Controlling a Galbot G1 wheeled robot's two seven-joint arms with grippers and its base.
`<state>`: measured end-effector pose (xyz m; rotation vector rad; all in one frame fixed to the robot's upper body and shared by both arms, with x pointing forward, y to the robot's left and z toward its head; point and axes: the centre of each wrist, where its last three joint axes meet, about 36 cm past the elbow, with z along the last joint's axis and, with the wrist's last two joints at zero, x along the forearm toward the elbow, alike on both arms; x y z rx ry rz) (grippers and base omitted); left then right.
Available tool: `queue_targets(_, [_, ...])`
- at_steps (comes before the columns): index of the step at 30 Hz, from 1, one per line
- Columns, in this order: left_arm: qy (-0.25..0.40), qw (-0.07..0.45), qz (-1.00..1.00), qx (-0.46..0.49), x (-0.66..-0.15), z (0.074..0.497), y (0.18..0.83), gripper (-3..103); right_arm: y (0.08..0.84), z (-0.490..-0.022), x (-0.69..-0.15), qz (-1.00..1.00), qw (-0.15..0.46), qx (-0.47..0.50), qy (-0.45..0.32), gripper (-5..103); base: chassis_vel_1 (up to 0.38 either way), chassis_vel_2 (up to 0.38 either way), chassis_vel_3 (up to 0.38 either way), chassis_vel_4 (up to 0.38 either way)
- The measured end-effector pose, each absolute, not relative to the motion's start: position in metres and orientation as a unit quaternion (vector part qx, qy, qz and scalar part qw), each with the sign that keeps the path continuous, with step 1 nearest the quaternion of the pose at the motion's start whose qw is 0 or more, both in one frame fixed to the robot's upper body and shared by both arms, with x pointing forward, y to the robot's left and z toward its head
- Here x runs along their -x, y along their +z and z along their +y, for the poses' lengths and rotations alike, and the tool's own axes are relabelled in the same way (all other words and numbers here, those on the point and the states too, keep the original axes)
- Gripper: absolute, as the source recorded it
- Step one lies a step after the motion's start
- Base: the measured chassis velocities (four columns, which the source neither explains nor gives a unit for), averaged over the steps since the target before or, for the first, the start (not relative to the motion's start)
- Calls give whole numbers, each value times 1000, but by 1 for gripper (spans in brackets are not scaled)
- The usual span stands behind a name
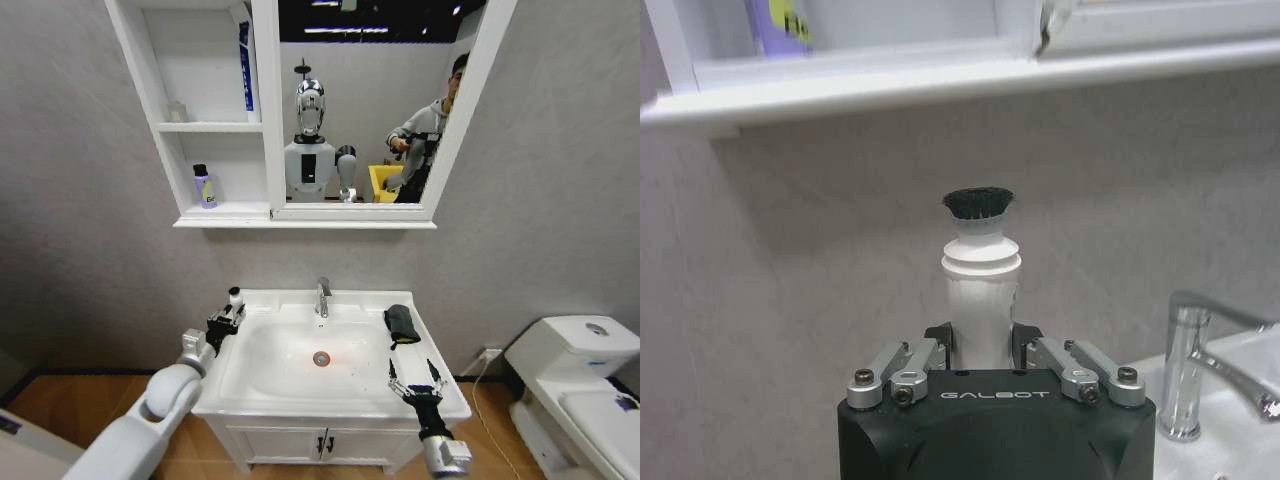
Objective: Move facial cleanser and shampoo from washbasin to cabinet, then wipe washbasin with towel.
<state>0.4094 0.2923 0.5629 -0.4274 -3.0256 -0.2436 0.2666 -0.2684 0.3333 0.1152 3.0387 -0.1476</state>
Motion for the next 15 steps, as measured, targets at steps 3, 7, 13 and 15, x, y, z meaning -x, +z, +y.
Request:
queue_targets(3, [-88, 58, -983, 149, -399, 295, 633, 30, 333, -268, -266, 997, 49, -37, -49, 100, 0, 0, 0, 0])
queue_targets(7, [-101, 76, -977, 169, -394, 299, 690, 30, 332, -268, -264, 997, 49, -36, -49, 100, 0, 0, 0, 0])
queue_targets(13, [-82, 64, -977, 188, -398, 314, 782, 30, 330, -268, -264, 997, 49, -38, -48, 100, 0, 0, 0, 0])
queue_targets(15, [-78, 61, -977, 190, -400, 317, 791, 30, 330, -268, -264, 997, 49, -38, -48, 100, 0, 0, 0, 0])
